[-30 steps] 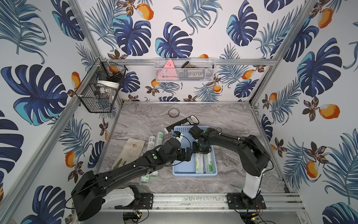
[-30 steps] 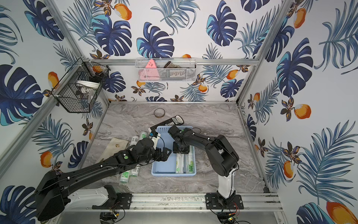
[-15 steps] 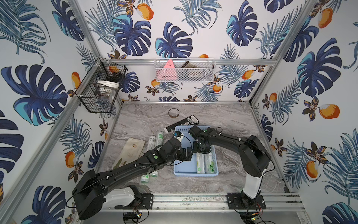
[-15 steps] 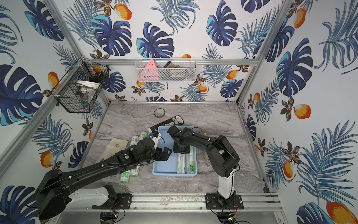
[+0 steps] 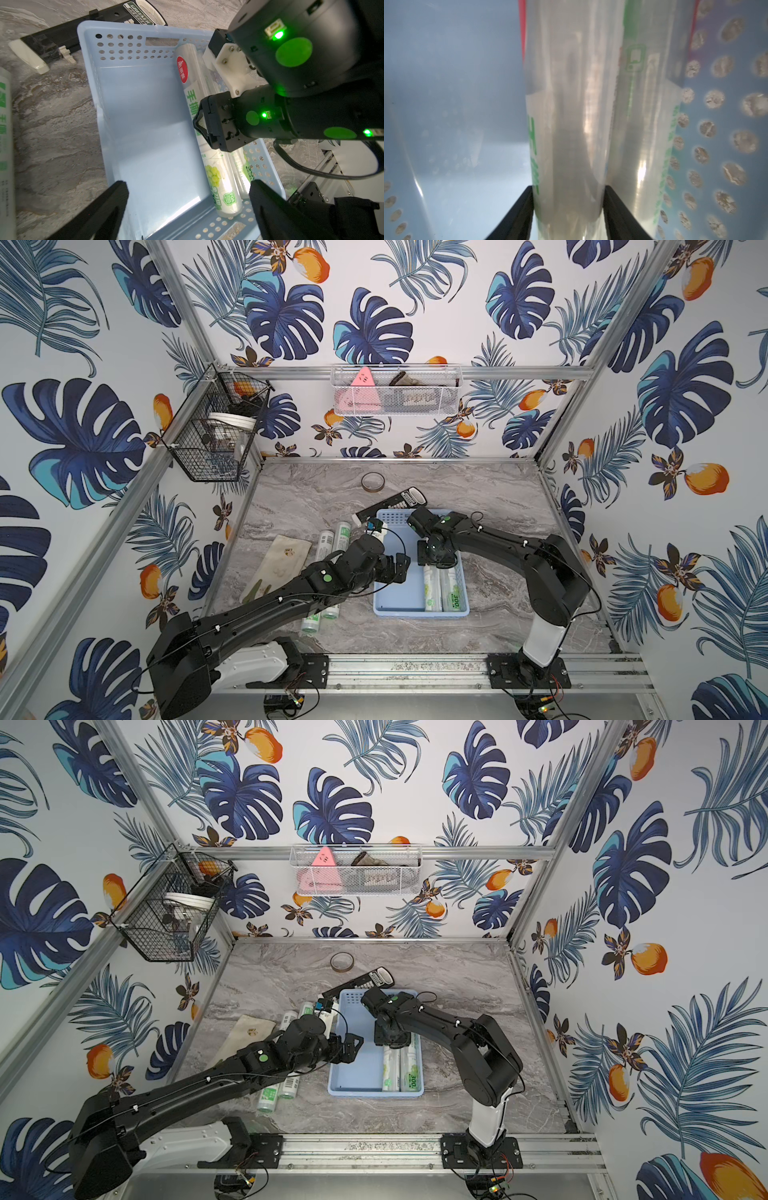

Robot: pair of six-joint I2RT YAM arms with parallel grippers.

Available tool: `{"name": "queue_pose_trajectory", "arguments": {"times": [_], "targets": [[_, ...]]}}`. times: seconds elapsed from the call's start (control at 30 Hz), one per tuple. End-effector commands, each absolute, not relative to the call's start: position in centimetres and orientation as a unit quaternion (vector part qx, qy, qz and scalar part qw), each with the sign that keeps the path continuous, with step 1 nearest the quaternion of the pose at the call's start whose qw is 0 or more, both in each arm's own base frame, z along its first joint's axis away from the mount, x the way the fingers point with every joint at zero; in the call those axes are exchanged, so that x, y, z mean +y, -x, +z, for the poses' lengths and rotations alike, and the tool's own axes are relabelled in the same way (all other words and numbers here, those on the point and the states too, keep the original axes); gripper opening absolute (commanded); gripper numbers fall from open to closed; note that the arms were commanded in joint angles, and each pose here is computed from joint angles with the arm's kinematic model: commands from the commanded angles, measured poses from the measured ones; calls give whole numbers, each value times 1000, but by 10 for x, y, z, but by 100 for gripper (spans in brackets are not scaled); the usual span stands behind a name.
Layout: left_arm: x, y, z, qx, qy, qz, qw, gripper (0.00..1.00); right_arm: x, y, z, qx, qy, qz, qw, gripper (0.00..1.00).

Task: Put the plastic wrap into the basket
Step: Place the plastic wrap in the basket, then pick up the plastic wrap from the center of the board.

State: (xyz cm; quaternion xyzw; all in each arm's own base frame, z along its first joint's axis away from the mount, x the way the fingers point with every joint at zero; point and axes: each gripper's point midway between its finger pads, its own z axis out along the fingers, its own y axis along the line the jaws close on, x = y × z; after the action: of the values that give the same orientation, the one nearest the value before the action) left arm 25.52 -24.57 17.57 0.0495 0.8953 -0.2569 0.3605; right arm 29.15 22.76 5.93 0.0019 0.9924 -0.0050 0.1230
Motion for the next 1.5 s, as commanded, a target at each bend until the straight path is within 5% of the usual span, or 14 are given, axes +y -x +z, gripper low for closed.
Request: {"name": "queue_pose_trajectory", "arguments": {"times": [0.0,0.57,0.8,1.0,1.23,1.37,1.47], "targets": [[-236,-257,176,899,-48,-233,369,99,223,-292,68,991,-4,-10,137,55],[-222,-257,181,903,-36,-204,376,99,223,-288,72,989,11,5,145,55],[-187,-261,191,905,-6,-131,404,99,284,-288,111,966,63,184,172,56],[-157,-255,201,912,18,-70,404,99,282,-285,121,962,48,196,183,59],[-133,-240,196,929,35,-17,368,96,259,-279,172,922,71,236,298,76],[-122,-231,185,938,64,2,341,91,250,-279,205,901,82,245,348,100],[-115,-232,183,938,91,1,334,87,251,-276,222,892,88,275,348,100]]}}
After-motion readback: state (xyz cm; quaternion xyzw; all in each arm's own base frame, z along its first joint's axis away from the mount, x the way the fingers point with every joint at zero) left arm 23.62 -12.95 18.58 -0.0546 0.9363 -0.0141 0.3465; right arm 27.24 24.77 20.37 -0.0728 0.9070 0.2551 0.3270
